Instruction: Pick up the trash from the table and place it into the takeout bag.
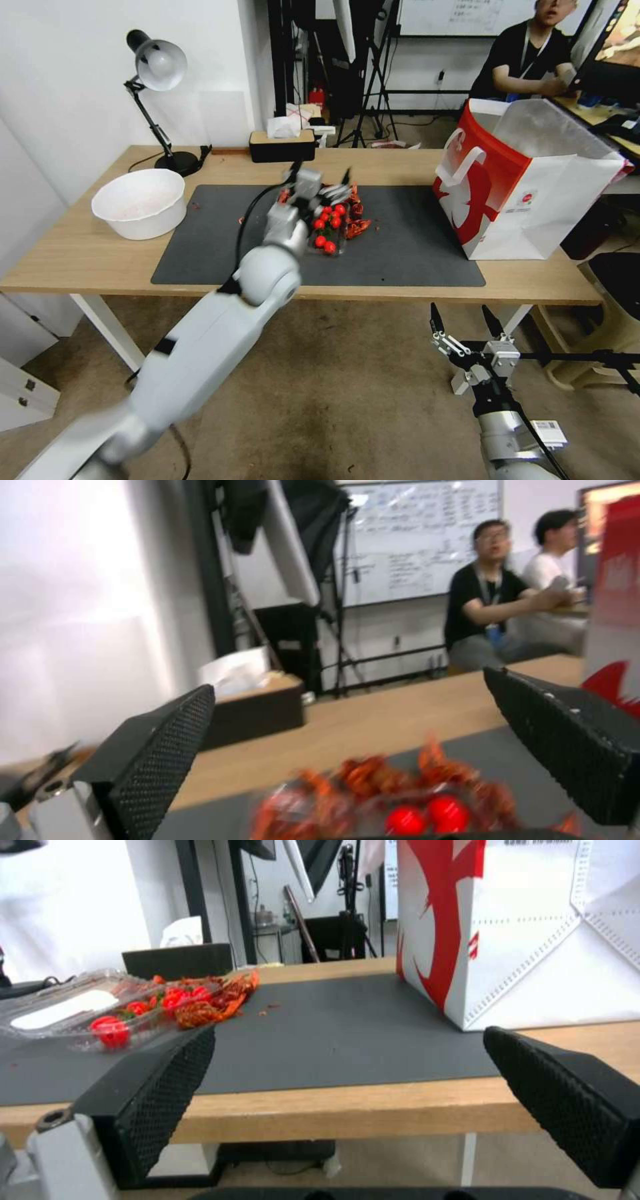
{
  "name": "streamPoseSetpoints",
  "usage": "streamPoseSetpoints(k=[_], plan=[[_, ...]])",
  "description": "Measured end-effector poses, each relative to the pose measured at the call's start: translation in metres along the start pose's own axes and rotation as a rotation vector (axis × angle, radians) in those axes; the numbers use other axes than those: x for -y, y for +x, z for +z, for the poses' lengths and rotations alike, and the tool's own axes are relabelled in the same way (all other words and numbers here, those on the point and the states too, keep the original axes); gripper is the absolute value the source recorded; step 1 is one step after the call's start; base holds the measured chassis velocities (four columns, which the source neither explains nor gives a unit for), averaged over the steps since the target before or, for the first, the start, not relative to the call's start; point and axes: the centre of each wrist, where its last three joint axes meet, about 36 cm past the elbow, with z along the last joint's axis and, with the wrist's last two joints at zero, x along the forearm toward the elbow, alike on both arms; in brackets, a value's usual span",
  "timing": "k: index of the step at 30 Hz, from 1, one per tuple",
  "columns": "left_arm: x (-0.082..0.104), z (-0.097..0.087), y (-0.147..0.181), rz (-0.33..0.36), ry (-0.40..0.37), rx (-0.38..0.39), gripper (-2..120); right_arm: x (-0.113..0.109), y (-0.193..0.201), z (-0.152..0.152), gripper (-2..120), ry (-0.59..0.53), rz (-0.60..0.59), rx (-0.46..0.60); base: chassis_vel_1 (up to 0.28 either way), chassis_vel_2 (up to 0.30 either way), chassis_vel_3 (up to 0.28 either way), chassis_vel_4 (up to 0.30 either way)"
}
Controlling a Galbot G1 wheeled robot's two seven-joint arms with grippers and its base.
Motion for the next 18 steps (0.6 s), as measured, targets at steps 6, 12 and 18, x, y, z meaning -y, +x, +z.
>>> streamPoseSetpoints(k=[6, 12, 18], plan=[[-0.018, 0.012, 0.035, -0.081, -0.033, -0.016, 100, 0.001, 0.001, -0.001, 100, 0.002, -0.005, 0.003, 0.0, 0.0, 0.0, 0.0], [-0.022, 0.035, 0.088, -0.14, 0.008, -0.08, 100, 0.001, 0.001, -0.004, 100, -0.004, -0.006, 0.011, 0.0, 0.0, 0.0, 0.0], [-0.023, 0.045, 0.125, -0.156, 0.027, -0.11, 100, 0.004, -0.002, -0.006, 100, -0.013, 0.001, 0.025, 0.0, 0.0, 0.0, 0.0]])
